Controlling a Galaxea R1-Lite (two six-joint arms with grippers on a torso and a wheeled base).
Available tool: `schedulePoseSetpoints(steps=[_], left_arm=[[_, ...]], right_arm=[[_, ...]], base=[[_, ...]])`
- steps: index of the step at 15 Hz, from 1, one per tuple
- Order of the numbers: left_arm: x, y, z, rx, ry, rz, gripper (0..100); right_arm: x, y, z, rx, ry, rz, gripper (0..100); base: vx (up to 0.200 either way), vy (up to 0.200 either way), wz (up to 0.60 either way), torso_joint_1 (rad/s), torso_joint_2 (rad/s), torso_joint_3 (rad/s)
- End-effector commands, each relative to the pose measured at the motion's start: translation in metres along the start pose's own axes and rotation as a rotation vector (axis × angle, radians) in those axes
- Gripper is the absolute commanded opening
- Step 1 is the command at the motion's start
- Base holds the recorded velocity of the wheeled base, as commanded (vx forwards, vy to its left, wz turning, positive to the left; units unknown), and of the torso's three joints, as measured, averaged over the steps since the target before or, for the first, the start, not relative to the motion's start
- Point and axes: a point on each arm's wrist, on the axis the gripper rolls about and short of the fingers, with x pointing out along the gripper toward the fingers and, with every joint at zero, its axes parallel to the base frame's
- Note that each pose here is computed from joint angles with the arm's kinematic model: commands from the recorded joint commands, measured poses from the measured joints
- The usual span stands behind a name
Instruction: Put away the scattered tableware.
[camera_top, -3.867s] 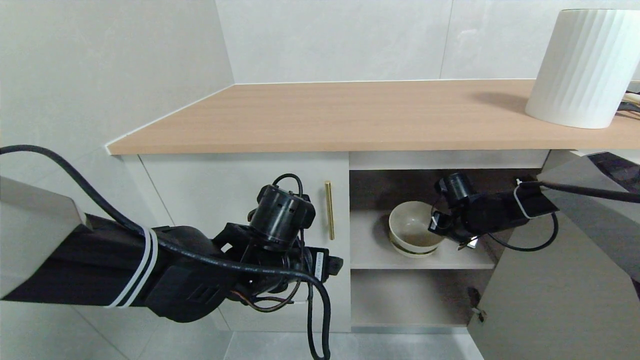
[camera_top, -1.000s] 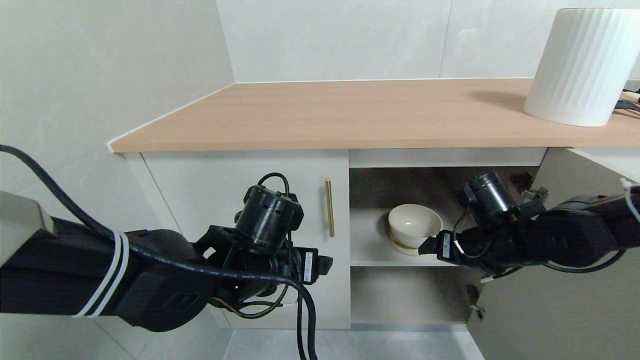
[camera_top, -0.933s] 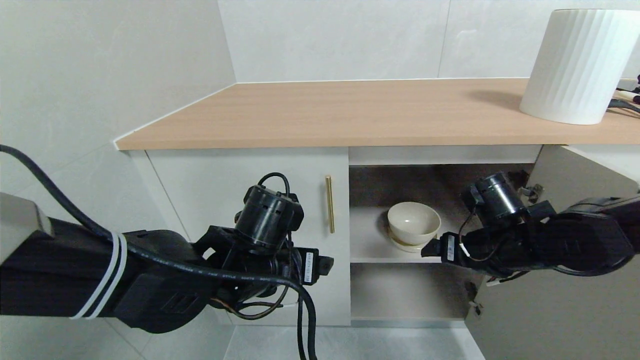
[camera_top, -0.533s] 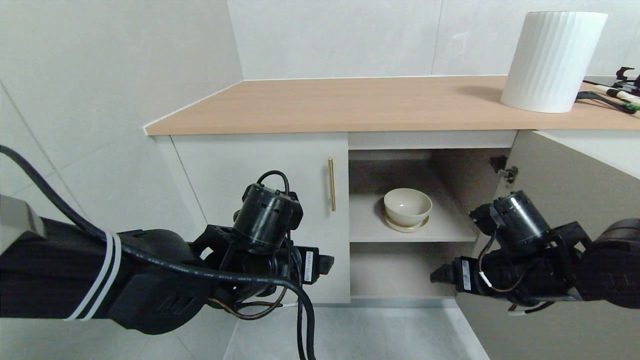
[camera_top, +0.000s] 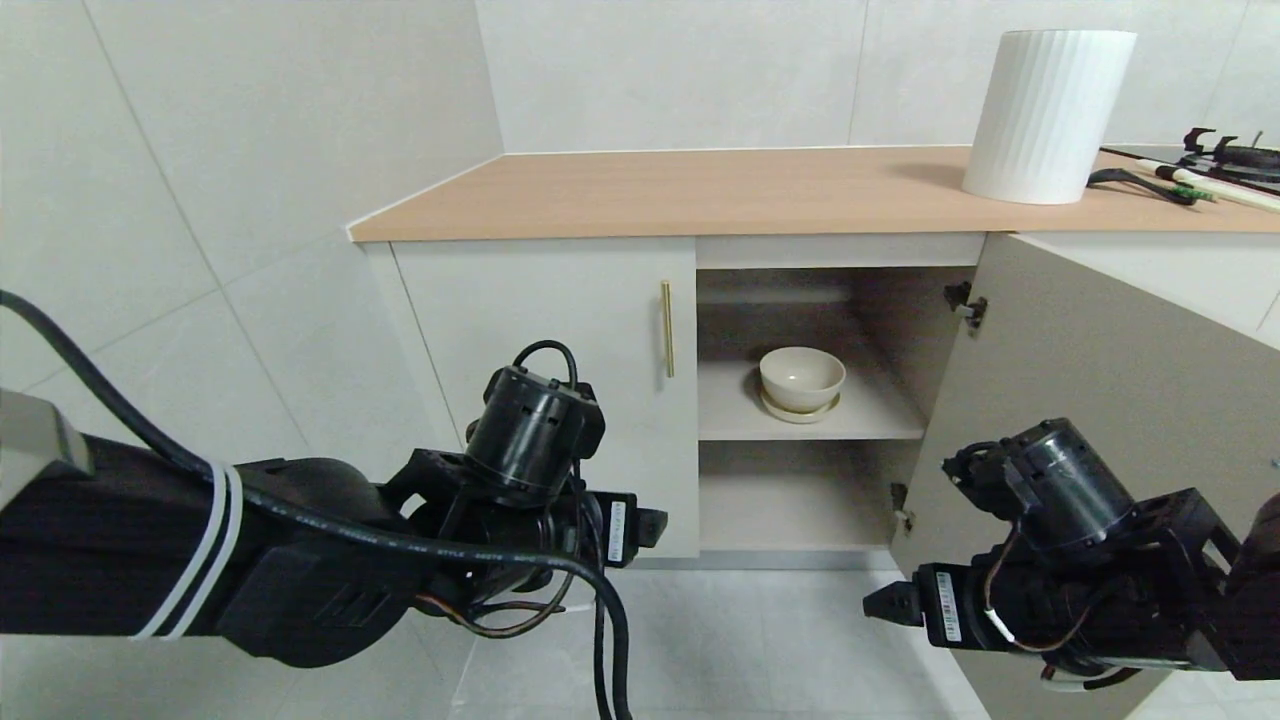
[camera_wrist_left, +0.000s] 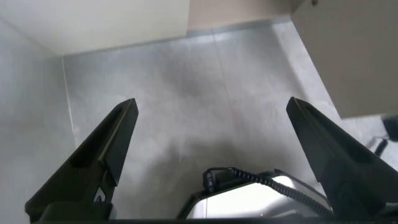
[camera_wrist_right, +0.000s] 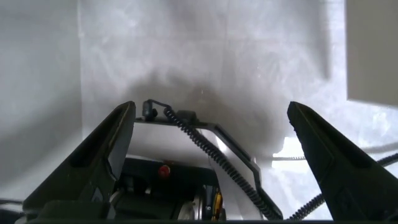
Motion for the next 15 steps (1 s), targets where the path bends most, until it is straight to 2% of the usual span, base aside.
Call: schedulePoseSetpoints(steps=[1, 2, 11, 13, 15], left_arm=[[0.001, 0.0, -0.001, 0.001, 0.004, 0.002, 100], [0.001, 0.0, -0.001, 0.0, 0.002, 0.003, 100], [0.002, -0.001, 0.0, 0.011, 0.001, 0.0, 100], [0.003, -0.001, -0.001, 0.029, 0.004, 0.008, 100], [0.003, -0.001, -0.001, 0.029, 0.003, 0.008, 100]], right_arm=[[-0.003, 0.002, -0.001, -0.004, -0.007, 0.01, 100], [-0.004, 0.001, -0.001, -0.004, -0.009, 0.011, 100], [-0.018, -0.01, -0.014, -0.002, -0.012, 0.006, 100], [-0.023, -0.016, -0.019, 0.013, -0.012, 0.002, 100], [-0.022, -0.018, -0.023, 0.024, 0.001, -0.009, 100]], base=[[-0.2, 0.0, 0.0, 0.002, 0.01, 0.002], [-0.2, 0.0, 0.0, 0.007, 0.01, 0.002], [0.0, 0.0, 0.0, 0.0, 0.0, 0.0], [0.0, -0.2, 0.0, 0.005, 0.0, 0.002], [0.0, -0.2, 0.0, 0.002, 0.0, 0.0]])
